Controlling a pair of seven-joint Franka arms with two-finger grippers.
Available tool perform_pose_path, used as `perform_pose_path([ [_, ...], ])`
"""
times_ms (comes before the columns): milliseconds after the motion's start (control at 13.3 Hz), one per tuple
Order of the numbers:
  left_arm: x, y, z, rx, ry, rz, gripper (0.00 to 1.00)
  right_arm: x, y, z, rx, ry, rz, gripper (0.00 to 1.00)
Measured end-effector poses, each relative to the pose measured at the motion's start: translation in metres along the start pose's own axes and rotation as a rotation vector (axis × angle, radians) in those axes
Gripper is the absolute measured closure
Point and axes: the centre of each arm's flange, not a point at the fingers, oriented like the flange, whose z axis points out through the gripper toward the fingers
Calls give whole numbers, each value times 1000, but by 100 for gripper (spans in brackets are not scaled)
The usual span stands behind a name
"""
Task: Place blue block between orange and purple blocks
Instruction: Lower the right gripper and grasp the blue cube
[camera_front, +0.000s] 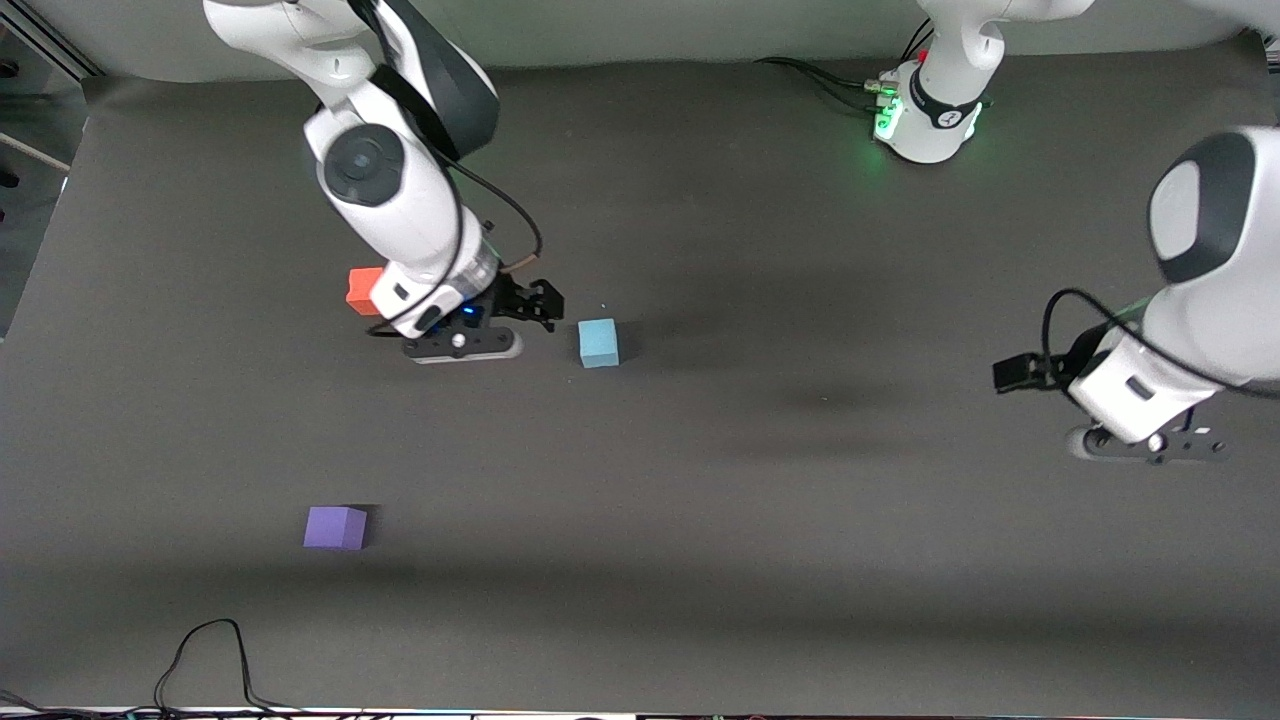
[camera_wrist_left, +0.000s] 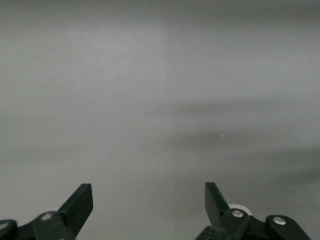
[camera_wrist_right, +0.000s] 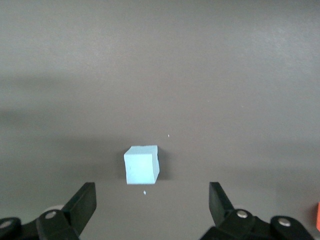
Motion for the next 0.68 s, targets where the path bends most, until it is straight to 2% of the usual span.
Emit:
perform_pose_path([
  [301,-31,-33,-28,0,32,33,0,-21,-49,79,-47,24,11,0],
  [527,-48,-50,-50,-1,67,28,0,-42,-69,136,-103,34,7,0],
  [677,-57,-48,-62,-1,75,31,0,-51,-69,160,-89,39,-4,0],
])
